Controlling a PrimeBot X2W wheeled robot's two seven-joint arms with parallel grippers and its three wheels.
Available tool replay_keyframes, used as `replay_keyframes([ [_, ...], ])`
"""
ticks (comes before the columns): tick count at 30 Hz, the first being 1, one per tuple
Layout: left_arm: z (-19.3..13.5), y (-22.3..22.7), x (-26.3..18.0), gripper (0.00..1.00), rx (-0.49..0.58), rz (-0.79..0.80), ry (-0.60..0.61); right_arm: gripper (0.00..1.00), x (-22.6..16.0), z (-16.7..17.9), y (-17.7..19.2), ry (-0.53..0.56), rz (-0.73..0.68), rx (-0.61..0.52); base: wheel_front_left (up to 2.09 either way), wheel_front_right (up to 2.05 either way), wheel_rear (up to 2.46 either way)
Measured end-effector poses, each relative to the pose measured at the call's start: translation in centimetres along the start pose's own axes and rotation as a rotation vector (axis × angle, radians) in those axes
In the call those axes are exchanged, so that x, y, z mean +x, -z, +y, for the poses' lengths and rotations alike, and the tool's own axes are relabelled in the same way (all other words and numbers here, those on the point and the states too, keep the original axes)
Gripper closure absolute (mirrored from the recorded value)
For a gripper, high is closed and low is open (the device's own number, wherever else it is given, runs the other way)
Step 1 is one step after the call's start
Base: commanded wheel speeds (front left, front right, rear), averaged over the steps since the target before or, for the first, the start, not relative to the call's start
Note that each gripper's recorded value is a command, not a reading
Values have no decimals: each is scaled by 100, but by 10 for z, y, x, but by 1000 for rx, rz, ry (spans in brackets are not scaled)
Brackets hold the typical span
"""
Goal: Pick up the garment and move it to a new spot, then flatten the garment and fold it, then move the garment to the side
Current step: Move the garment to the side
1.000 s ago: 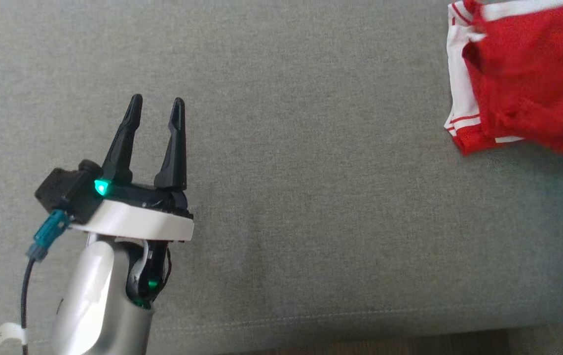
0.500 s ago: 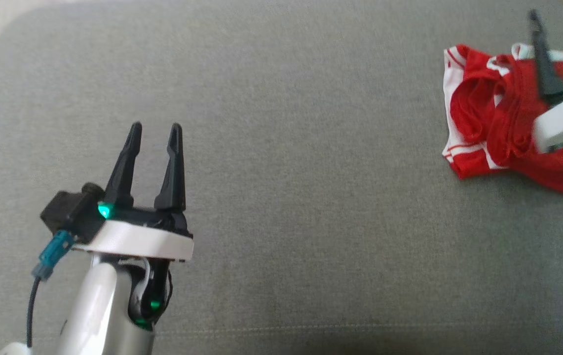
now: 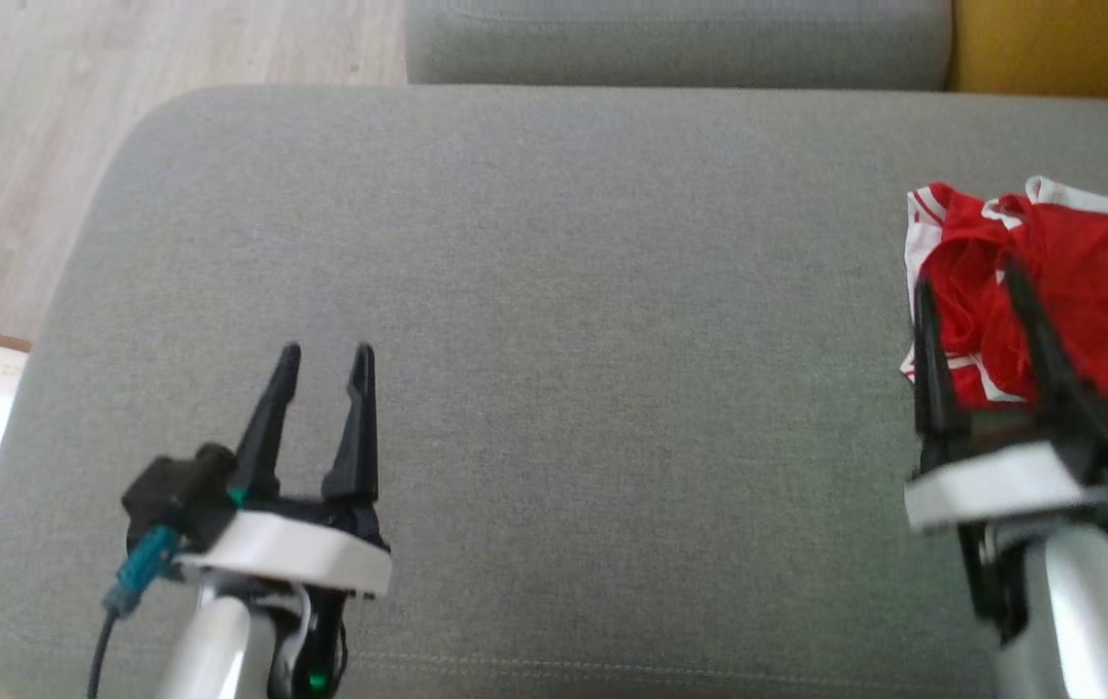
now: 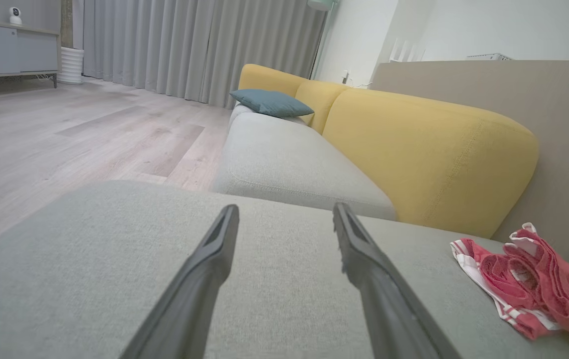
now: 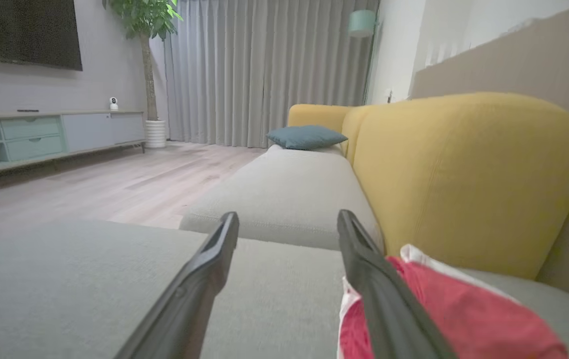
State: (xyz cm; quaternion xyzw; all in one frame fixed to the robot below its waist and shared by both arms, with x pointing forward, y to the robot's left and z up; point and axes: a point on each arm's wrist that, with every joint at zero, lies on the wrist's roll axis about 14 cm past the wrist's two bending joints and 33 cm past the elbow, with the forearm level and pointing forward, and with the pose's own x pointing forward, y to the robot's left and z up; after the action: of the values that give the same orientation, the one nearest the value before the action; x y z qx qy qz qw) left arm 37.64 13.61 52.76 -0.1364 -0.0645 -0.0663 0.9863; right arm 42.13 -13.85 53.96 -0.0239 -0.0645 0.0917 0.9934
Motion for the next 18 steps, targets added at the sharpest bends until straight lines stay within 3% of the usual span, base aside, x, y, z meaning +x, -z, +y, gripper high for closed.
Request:
replay_keyframes([
  [6,7,3,-13,0,1,14,-25,0,-27,4,29,24,49,169,0,0,0],
  [18,0,10,-15,0,20,35,-1,0,-33,-1,29,45,40,180,0,0,0],
])
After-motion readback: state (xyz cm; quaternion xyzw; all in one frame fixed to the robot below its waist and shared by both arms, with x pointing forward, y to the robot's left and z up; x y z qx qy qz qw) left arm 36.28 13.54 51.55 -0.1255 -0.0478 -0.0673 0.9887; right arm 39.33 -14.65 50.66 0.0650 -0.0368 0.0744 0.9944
